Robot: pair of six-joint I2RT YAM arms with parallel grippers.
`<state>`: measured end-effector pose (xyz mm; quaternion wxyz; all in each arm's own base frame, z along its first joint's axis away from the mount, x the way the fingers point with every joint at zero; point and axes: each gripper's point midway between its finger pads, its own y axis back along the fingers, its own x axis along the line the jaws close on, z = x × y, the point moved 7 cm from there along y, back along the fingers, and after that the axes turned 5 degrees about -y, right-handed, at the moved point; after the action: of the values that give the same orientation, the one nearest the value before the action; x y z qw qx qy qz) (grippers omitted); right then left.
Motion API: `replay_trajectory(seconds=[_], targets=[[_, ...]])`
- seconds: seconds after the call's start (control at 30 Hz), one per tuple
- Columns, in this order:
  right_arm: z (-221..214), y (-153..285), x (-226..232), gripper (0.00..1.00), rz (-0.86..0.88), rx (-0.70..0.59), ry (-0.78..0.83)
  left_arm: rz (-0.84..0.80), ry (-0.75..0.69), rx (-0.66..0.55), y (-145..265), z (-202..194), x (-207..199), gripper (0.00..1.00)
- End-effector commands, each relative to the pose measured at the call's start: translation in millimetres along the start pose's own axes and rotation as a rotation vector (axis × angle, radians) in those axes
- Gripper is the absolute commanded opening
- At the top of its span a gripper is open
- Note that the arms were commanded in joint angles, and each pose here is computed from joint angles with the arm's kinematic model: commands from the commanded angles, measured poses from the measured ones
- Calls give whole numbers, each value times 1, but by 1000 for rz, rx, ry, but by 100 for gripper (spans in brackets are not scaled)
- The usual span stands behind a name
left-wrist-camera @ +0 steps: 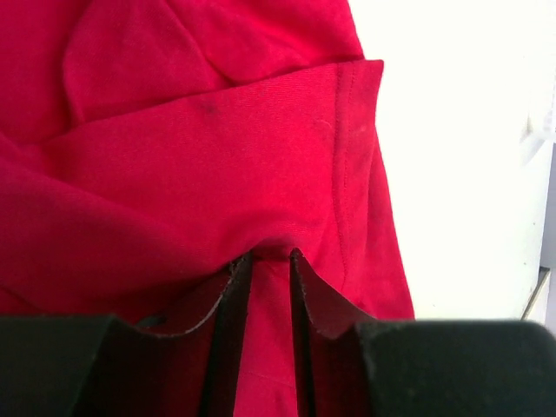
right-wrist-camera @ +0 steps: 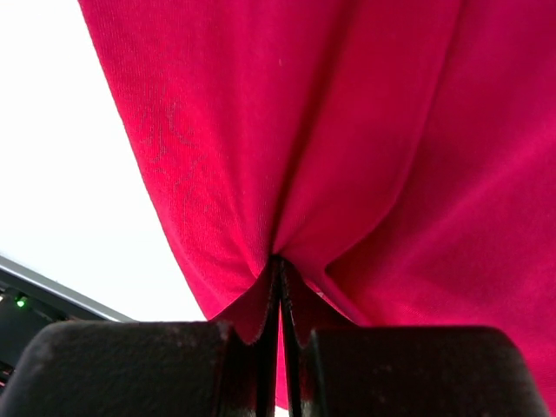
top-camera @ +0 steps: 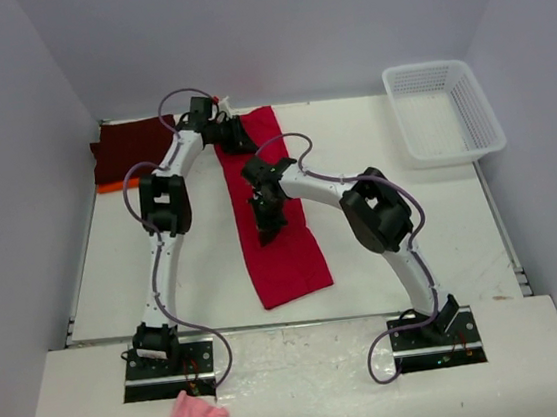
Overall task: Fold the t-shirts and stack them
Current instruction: Rotate the tshirt 90 degrees
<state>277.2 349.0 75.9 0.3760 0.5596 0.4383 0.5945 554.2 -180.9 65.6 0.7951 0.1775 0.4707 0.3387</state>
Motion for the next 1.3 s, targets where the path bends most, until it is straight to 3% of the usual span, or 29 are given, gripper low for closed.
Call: replay_trajectory(seconds=[0.0, 0.07, 0.33, 0.53, 0.67, 0.9, 0.97, 1.03, 1.07, 1.13, 1.17, 1.27], targets=[[-8, -22, -34, 0, -156, -7, 54, 161, -9, -30, -12, -9, 59, 29], [-9, -22, -33, 0, -146, -16, 77, 160, -24, -43, -9, -4, 56, 32], [-3, 1, -13, 0, -56, -100, 154, 159, -89, -147, 32, 25, 14, 67], [-8, 34, 1, 1, -38, -191, 201, 66, -146, -235, 67, 57, -49, 80], [-11, 86, 21, 14, -12, -311, 229, 61, -201, -283, 92, 72, -91, 87], [-25, 148, 19, 34, -38, -406, 219, 56, -227, -298, 135, 75, -145, 92], [-30, 150, 10, 47, -76, -412, 202, 83, -211, -275, 137, 68, -149, 92], [-38, 148, -6, 44, -115, -397, 184, 134, -195, -242, 140, 56, -154, 86], [-41, 147, -13, 35, -132, -393, 173, 163, -171, -203, 134, 44, -147, 73], [-47, 139, -35, 0, -183, -374, 121, 209, -151, -172, 134, 30, -144, 34], [-46, 135, -39, 0, -174, -387, 117, 229, -130, -130, 129, 16, -136, 0], [-49, 118, -65, 0, -181, -368, 78, 289, -129, -62, 110, -6, -119, 0]])
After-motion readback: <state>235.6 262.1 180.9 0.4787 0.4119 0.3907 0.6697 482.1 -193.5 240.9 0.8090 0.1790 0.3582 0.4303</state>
